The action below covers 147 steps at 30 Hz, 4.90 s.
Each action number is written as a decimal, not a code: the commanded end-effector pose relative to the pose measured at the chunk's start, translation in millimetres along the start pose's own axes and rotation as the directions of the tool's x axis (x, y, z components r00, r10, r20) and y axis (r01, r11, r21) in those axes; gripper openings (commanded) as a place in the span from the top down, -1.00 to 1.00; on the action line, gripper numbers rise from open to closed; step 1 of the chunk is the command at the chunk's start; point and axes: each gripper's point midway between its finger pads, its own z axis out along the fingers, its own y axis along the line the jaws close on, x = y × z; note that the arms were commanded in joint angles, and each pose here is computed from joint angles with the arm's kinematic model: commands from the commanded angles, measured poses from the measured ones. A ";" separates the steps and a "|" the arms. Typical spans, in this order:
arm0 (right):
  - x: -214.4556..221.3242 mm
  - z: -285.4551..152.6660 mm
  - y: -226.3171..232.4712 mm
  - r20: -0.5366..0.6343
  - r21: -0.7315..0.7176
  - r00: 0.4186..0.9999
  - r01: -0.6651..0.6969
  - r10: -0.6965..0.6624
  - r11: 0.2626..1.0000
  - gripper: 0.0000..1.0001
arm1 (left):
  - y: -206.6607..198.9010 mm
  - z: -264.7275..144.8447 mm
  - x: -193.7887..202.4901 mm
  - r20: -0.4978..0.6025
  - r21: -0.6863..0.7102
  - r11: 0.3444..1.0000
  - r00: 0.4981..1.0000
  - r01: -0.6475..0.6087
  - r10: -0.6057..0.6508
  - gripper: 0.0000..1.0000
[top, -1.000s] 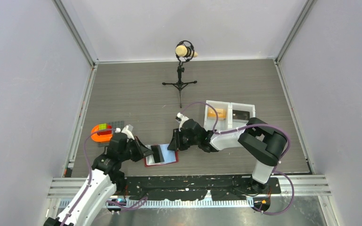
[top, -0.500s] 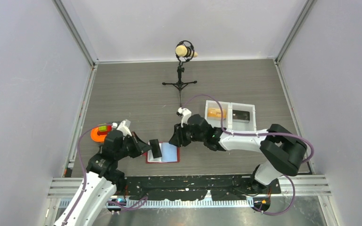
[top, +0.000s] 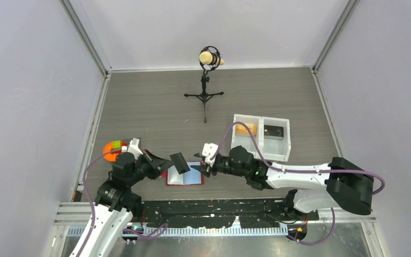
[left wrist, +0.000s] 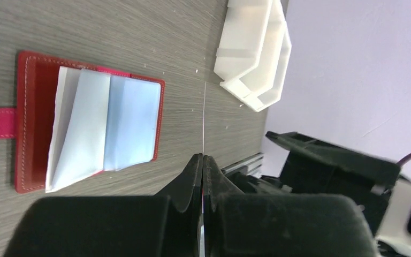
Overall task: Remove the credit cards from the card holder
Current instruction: Place the credit card in the storage box.
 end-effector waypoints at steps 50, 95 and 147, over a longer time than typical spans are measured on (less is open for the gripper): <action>12.1 12.2 22.2 -0.063 0.042 0.913 0.405 -0.402 0.913 0.89 | -20.8 -1.8 -8.0 0.051 0.135 0.986 0.993 0.099 -0.107 -0.28; 10.1 -49.1 49.5 -0.466 -0.582 0.866 -0.454 0.180 0.675 0.89 | -100.0 -25.8 48.2 -0.127 0.544 0.551 0.587 -0.633 0.800 -0.05; -40.0 -43.4 -90.2 0.370 -0.050 0.574 -0.773 0.730 0.633 -0.07 | -110.3 15.0 -72.3 0.412 0.368 0.917 0.911 -0.154 -0.012 1.00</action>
